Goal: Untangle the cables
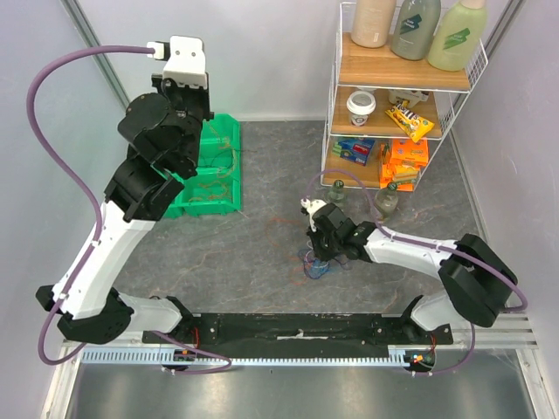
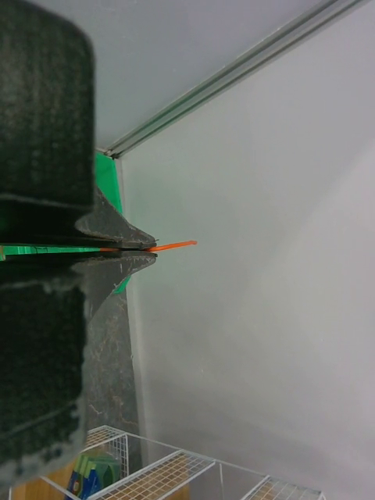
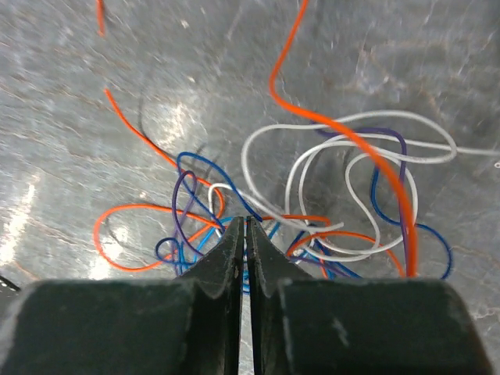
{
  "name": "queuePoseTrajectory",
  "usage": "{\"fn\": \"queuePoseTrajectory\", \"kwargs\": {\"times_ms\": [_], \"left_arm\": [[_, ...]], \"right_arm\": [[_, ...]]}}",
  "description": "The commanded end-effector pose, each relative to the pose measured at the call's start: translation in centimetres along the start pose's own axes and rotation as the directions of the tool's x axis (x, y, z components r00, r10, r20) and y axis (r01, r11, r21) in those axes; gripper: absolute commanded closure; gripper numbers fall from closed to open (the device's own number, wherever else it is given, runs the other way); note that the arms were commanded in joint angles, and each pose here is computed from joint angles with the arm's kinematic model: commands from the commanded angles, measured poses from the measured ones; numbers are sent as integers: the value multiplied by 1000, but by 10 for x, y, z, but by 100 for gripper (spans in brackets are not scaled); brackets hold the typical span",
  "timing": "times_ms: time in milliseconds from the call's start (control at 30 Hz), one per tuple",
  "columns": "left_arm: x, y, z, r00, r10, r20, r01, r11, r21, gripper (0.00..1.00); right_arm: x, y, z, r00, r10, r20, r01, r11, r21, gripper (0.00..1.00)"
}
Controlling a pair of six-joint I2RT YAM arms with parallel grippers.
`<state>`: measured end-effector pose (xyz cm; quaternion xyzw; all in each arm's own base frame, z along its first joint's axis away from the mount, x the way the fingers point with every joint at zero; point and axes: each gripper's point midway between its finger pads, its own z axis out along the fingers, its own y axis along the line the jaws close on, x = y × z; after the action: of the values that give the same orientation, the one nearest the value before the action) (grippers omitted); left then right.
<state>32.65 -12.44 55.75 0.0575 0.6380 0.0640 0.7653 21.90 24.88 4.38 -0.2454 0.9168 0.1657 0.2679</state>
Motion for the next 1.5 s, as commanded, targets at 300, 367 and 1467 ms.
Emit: {"fn": "queuePoseTrajectory", "kwargs": {"times_ms": [300, 367, 1467], "left_arm": [[80, 57, 48, 970, -162, -179, 102, 947, -305, 98], [97, 63, 52, 955, -222, -198, 151, 935, -321, 98], [246, 76, 10, 798, -392, -457, 110, 841, -530, 98]], "right_arm": [[35, -33, -11, 998, 59, -19, -55, 988, 145, 92], [38, -36, -14, 998, 58, -18, -55, 986, 156, 92], [33, -40, -19, 998, 55, 2, -54, 982, 181, 91]]}}
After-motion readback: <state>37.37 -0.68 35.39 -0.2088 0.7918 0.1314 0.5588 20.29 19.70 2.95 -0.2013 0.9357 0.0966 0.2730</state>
